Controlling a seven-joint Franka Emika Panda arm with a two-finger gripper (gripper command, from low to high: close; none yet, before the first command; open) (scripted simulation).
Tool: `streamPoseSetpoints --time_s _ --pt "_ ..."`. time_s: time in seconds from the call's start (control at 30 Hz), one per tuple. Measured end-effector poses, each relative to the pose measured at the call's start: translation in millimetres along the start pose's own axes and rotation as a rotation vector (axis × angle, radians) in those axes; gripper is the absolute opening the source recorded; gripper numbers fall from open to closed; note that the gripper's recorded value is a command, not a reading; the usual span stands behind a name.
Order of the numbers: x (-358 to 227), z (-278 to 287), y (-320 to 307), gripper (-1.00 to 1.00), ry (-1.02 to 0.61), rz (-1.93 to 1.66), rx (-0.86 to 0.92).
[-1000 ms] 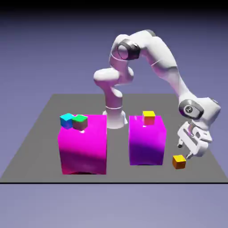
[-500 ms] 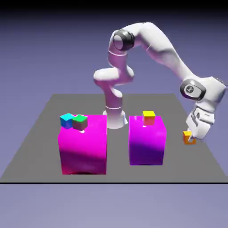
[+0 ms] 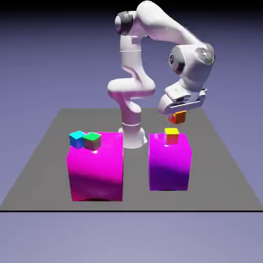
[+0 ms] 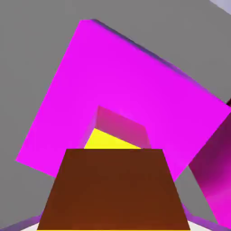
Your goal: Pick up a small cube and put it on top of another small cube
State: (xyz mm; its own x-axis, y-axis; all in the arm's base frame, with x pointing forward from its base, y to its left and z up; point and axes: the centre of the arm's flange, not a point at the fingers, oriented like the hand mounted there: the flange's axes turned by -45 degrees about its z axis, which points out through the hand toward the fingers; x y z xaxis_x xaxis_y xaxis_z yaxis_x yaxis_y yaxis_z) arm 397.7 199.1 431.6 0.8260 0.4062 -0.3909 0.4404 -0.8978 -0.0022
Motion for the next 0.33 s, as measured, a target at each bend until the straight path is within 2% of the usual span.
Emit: streamPoseSetpoints --time_s 0.1,0.13,0.2,0.33 --pt "4.7 42.6 0.1 -1.00 0.000 0.000 0.000" --pt "5.2 54.3 0.2 1.00 0.000 0.000 0.000" --pt "5.2 54.4 0.4 1.00 0.000 0.000 -0.002" --pt "-0.4 -2.5 0.2 1.00 0.000 0.000 -0.002"
